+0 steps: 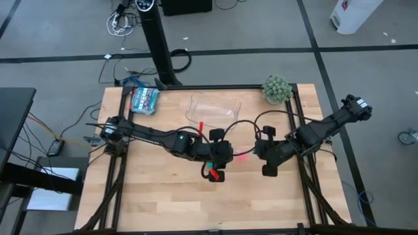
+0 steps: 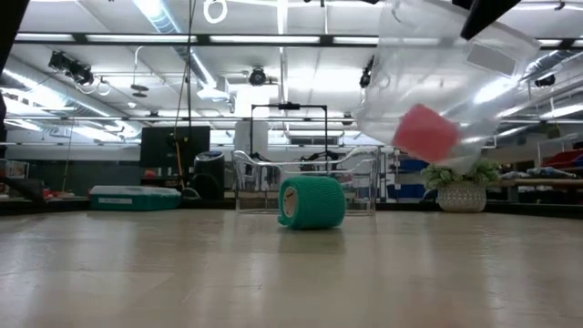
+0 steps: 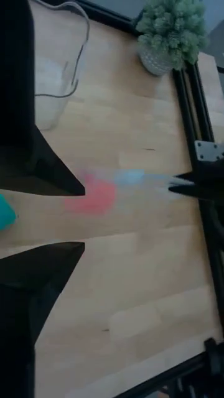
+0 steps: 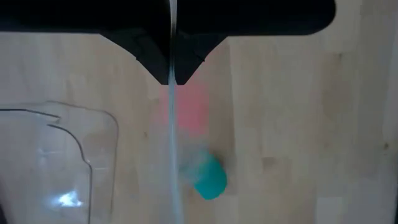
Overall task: Roll bandage
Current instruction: Open the transparent zip bag
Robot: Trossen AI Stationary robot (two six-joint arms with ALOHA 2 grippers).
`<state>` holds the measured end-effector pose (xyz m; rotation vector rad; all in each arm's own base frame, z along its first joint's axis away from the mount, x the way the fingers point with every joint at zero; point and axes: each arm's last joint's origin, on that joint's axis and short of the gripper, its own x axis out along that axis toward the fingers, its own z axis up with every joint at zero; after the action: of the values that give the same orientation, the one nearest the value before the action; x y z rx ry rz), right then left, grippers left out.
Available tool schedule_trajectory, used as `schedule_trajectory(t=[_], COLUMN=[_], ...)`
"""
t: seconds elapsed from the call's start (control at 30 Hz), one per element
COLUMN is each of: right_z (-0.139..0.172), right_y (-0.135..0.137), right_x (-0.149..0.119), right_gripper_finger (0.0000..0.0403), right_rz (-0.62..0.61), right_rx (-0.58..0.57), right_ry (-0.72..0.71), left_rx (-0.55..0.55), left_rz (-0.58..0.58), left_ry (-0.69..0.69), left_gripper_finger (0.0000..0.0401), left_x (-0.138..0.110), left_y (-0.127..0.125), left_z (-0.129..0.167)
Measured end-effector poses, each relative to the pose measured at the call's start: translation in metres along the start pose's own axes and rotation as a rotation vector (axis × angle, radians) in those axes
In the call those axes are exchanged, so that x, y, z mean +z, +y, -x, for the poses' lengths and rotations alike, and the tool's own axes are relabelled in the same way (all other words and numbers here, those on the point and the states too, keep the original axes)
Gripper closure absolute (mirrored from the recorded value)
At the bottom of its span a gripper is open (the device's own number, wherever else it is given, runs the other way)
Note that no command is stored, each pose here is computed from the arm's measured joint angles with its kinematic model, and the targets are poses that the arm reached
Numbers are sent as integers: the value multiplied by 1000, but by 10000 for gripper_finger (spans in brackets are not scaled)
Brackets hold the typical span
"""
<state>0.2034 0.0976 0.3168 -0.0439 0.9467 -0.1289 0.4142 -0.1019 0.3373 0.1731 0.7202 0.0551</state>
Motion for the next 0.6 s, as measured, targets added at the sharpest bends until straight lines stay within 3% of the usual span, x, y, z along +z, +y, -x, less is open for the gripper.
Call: schedule_trajectory(t=[0.6], right_z=[-3], right_y=[9], right_x=[7], right_gripper_finger=[403], right_rz=[33], right_rx=[60], right_ry=[-49], left_rx=[102], left_rz=[27], left_ry=[-25], left_gripper_finger=[264], left_x=[2], left_y=[3], left_z=[0])
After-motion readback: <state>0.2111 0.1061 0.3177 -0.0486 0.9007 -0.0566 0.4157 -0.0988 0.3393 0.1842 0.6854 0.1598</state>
